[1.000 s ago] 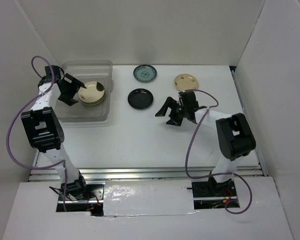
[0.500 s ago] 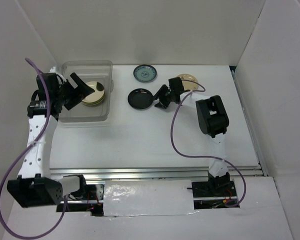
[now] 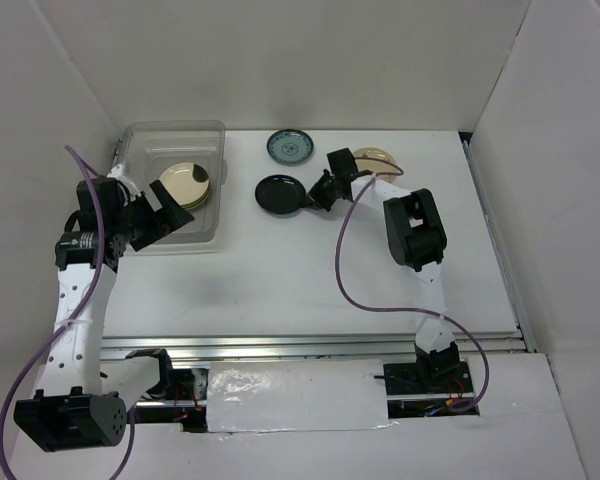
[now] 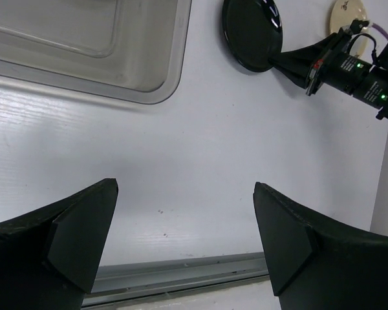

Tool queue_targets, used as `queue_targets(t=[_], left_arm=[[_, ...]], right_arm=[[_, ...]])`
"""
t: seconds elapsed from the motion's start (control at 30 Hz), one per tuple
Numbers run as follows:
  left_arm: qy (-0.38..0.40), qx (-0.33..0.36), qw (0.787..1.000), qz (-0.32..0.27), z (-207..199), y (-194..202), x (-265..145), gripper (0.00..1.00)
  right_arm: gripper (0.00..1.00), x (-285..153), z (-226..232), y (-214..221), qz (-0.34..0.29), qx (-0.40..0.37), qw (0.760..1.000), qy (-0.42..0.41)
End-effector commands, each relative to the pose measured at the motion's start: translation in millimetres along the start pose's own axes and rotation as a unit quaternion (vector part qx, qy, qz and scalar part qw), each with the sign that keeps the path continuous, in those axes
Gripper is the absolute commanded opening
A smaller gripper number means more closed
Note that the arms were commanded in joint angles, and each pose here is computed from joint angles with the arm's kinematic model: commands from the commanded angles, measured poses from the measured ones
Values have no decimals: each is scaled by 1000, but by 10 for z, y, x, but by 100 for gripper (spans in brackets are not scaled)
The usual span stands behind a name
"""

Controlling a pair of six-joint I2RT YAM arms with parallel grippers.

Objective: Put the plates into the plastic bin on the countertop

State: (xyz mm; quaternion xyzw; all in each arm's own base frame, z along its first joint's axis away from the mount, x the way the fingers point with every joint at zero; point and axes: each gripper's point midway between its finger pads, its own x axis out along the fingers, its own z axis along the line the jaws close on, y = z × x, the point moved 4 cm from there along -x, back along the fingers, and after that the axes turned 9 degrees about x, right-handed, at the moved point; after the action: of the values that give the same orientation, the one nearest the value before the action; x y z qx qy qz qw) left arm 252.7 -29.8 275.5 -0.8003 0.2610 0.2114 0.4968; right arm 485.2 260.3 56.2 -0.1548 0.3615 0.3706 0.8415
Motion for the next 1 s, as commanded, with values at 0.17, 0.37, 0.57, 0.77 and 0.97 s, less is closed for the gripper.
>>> queue_targets(t=[0.17,0.37,0.57,0.77,0.97], left_arm=[[58,32,998,21,-242,58,309,99],[126,96,982,100,-803,163,826,99],[137,88,974,155,-830,332,1167,96],[150,96,970,167,-915,444,1159,77],[178,95,966,159,-1044,453,1076,26]], right_arm=[[0,-757,-75,201,-156,-133,974,100],[0,-1569,-118,704,-156,-246,954,74],[0,-2055,18,1342,29,-283,949,-133],[0,-2253,270,1623,127,-291,916,-247],[0,-2171,325,1644,150,-275,913,-261]])
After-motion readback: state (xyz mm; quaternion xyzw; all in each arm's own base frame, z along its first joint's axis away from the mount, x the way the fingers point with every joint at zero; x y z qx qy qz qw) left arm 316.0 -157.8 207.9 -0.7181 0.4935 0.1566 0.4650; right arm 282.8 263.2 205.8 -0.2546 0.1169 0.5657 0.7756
